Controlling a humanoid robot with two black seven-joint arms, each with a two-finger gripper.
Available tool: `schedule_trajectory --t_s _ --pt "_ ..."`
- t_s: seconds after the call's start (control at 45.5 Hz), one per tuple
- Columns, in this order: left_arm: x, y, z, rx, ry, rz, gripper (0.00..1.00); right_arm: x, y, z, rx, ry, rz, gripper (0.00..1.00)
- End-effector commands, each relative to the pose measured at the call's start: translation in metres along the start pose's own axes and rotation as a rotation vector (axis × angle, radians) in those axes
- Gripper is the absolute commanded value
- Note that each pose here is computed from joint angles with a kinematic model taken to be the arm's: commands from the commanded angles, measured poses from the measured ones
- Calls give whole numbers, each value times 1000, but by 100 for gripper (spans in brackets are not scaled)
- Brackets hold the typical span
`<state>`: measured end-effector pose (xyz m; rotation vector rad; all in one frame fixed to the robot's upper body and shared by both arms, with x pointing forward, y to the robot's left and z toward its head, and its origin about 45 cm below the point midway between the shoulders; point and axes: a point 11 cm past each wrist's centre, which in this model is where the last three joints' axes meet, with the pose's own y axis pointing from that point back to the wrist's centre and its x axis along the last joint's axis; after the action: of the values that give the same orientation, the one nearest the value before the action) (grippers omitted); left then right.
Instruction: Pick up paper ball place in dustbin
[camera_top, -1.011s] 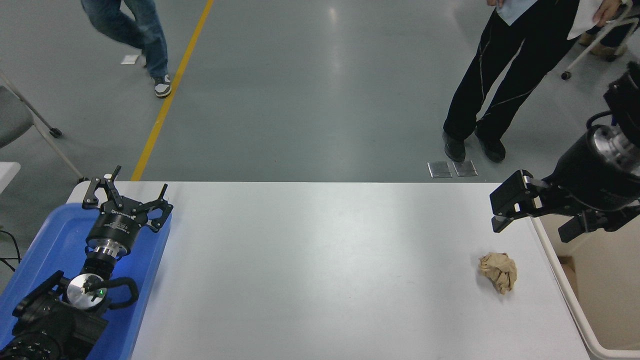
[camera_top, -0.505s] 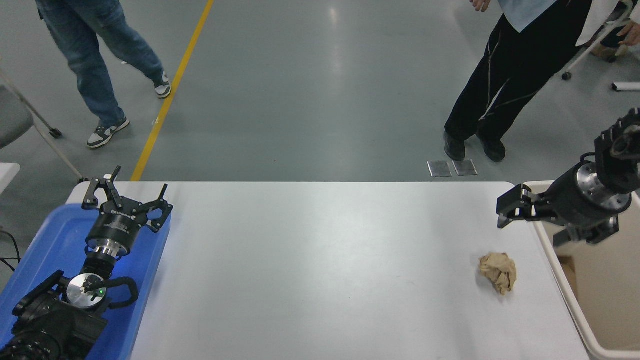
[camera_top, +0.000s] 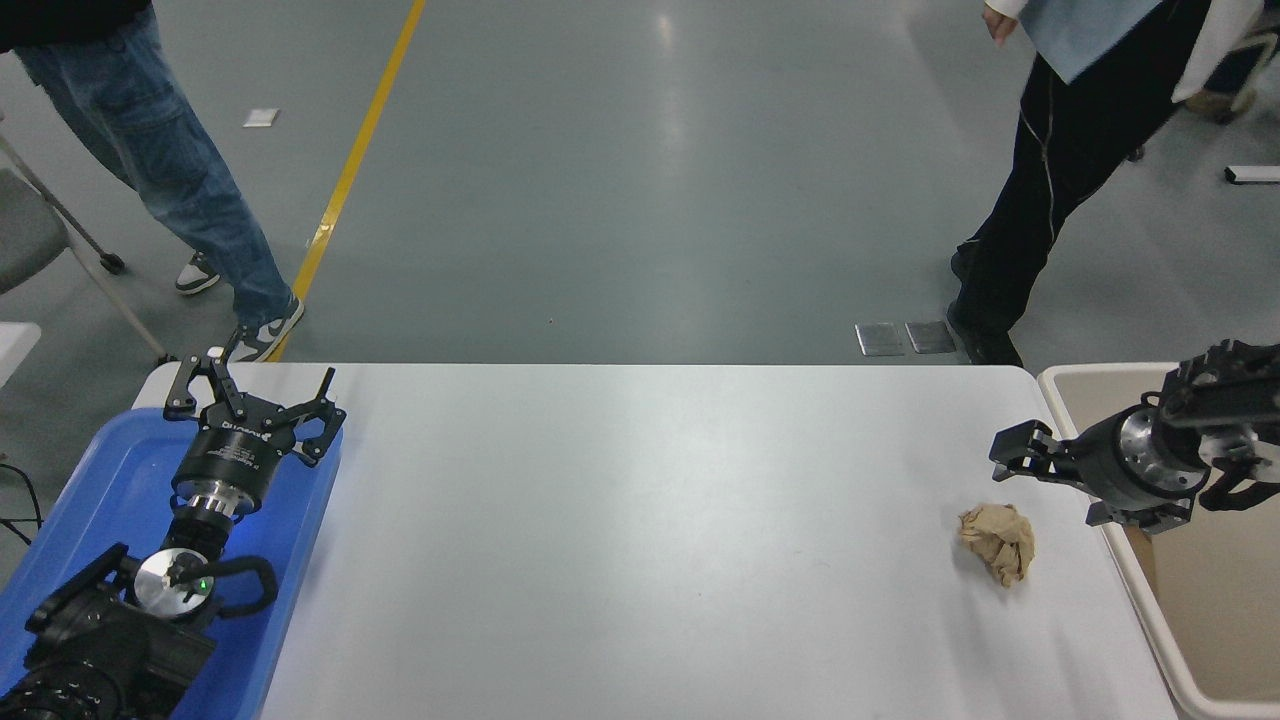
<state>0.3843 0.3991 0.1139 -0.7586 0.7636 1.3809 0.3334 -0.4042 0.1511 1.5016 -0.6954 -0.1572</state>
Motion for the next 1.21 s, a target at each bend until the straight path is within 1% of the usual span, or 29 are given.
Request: schedule_trajectory --t_s 0.0,0.286,0.484,0.615,0.769,0.879,0.901,0.945,1.011,1.099,1.165,1.187 --pt "0 0 0 0 0 0 99 -11 -32 18 -20 -50 51 100" --pt "0 0 0 0 0 1 99 -42 -62 -8 16 -29 32 100" --pt "0 0 0 0 0 0 99 -40 -71 -18 25 -19 68 100" --pt "0 0 0 0 0 0 99 -48 -77 -22 22 -5 58 100" --pt "-1 -1 0 0 0 -1 99 -47 -80 -19 10 8 67 100" --pt "-1 -1 0 0 0 -1 99 -50 -81 -18 8 15 63 97" --pt "-1 -1 0 0 0 -1 99 -50 -81 -18 8 15 63 94" --pt "-1 -1 0 0 0 -1 99 -52 -82 -19 8 19 59 84" --pt "-1 -1 0 0 0 -1 99 -52 -82 -20 7 22 59 61" --pt "-1 -1 0 0 0 -1 99 -51 -82 -16 -3 27 60 25" --pt "-1 -1 0 0 0 -1 99 -47 -81 -8 -28 48 66 2" --pt "-1 -1 0 0 0 -1 99 -47 -80 -5 -36 55 66 0"
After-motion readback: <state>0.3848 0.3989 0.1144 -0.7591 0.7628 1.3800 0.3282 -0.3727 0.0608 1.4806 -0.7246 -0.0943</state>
